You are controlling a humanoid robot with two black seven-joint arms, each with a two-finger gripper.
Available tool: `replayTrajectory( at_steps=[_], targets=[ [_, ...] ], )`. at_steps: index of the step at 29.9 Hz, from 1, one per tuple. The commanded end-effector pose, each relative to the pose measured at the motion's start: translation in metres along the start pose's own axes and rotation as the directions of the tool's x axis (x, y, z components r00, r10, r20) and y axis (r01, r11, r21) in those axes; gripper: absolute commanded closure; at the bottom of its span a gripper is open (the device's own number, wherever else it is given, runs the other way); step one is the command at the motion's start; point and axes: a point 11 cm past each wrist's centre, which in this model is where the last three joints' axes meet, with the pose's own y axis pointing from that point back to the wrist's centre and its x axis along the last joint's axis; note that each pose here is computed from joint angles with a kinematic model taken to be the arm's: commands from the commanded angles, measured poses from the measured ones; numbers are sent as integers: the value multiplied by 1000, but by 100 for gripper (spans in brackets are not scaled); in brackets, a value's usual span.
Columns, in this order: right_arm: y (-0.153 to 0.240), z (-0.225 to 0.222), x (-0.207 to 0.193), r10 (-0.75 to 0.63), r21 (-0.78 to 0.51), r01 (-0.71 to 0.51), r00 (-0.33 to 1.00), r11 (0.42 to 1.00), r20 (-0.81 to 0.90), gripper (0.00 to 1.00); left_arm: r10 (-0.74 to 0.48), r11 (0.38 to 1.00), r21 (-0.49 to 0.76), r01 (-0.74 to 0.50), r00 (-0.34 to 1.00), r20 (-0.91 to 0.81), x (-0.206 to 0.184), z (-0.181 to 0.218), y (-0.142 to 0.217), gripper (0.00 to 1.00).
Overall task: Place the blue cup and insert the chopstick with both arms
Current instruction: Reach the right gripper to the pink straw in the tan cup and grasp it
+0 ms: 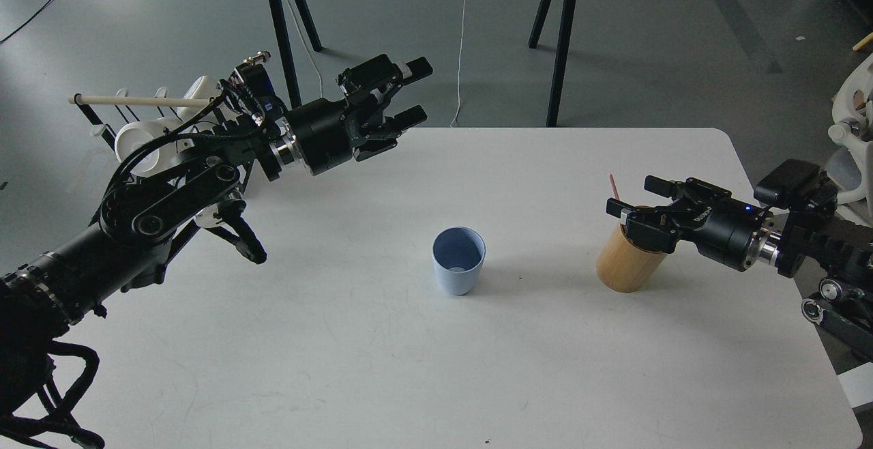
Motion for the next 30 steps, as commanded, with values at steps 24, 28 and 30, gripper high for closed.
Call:
replayTrajectory(
  at_steps=[24,28,30],
  targets=[
    [-11,1,-1,-58,15,59,995,998,-81,47,2,1000,0,-2,1000,-8,-1,-2,-1,2],
    [-11,1,-2,-67,15,69,993,997,-98,55,4,1000,1,-4,1000,-9,-1,-2,-1,2],
    [-10,1,-2,-68,14,69,993,997,-99,58,3,1000,1,-3,1000,-10,-1,-3,0,2]
  ],
)
